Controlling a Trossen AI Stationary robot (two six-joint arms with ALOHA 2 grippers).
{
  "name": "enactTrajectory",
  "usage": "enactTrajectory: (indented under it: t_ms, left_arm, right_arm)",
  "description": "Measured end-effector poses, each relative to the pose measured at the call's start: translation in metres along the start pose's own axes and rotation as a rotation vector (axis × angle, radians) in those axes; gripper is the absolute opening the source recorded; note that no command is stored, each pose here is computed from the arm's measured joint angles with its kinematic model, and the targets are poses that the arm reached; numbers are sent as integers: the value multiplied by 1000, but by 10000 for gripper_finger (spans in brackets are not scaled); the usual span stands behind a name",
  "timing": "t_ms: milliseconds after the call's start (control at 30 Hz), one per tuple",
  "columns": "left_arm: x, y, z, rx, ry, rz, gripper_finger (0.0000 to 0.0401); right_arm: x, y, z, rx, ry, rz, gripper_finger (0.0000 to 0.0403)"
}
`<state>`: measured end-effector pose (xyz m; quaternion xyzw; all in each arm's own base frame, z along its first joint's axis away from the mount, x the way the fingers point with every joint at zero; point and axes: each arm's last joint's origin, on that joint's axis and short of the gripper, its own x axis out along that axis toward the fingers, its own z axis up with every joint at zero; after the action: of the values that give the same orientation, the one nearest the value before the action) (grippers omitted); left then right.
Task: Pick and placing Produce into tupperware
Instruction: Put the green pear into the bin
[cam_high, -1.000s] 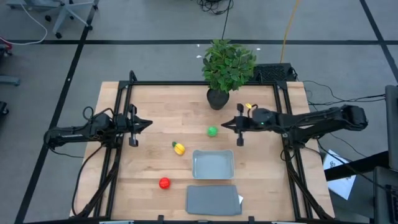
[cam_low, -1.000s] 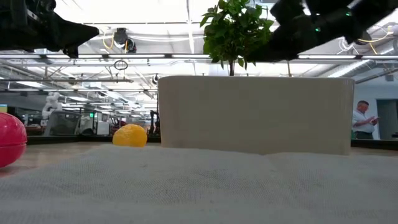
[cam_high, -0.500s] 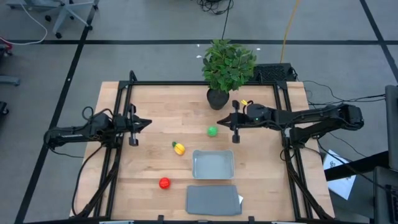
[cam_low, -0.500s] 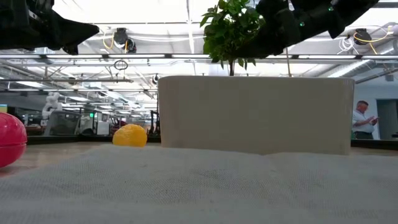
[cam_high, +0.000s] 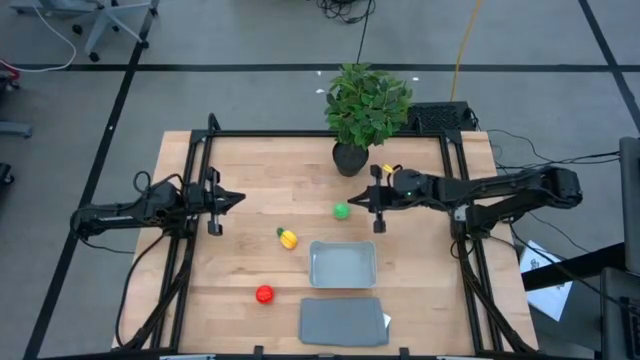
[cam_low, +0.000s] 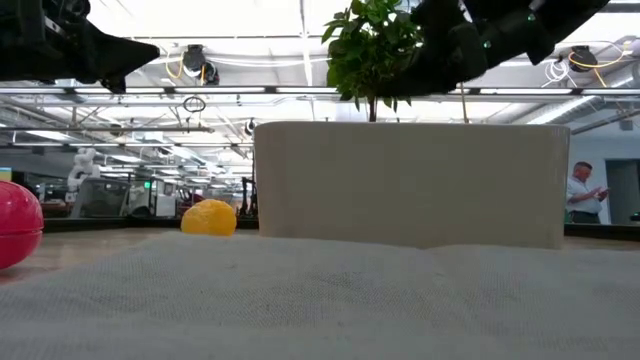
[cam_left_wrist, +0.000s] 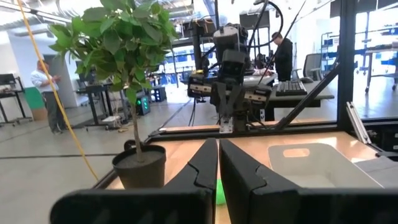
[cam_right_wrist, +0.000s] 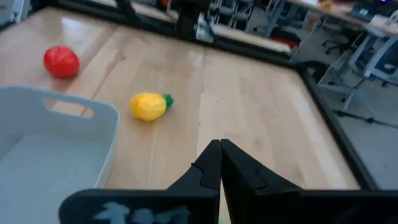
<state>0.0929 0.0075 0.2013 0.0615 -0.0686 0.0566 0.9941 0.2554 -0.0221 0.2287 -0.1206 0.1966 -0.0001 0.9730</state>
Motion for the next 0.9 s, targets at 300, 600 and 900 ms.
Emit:
enactTrajectory:
  t_ms: [300, 600, 900]
  left_arm:
    - [0, 0, -1, 5, 16, 8, 21]
    - [0, 0, -6, 8, 60, 4, 21]
    - [0, -1, -8, 9, 84, 1, 21]
  right_arm:
    - [34, -6, 6, -42, 145, 85, 0]
    - [60, -5, 2, -78, 241, 171, 56]
    - [61, -6, -1, -51, 264, 169, 245]
